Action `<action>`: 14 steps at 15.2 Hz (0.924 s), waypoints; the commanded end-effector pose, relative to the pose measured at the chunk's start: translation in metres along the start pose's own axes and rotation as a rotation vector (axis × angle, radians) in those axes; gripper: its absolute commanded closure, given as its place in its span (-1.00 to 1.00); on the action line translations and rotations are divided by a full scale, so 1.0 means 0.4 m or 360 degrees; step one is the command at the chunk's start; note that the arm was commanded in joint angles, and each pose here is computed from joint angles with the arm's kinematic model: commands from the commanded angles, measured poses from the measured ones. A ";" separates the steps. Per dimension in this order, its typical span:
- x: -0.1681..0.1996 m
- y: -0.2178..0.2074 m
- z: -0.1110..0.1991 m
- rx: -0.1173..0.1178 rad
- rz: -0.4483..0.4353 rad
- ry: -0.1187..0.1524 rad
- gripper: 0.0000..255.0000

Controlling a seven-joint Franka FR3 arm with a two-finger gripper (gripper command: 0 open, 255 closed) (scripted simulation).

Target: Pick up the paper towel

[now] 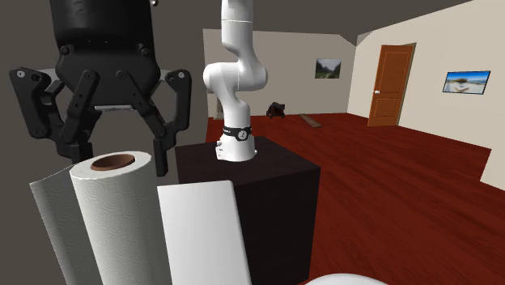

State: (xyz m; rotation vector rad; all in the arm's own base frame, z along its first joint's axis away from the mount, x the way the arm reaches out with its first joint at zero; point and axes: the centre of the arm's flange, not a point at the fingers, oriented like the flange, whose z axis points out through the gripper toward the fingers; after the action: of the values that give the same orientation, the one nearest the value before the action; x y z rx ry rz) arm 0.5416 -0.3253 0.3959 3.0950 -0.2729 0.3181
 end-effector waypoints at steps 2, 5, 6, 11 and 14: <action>0.000 -0.001 0.003 0.0001 0.0000 -0.0003 1.00; -0.001 0.001 0.002 0.0001 0.0000 -0.0003 1.00; 0.002 0.001 -0.010 0.0001 0.0000 -0.0003 1.00; 0.015 0.001 -0.075 0.0001 0.0000 -0.0003 1.00; 0.023 0.001 -0.114 0.0001 0.0000 -0.0003 1.00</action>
State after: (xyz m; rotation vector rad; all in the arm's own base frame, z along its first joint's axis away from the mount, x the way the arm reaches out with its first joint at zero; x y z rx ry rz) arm 0.5418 -0.3263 0.4370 3.0959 -0.2722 0.3158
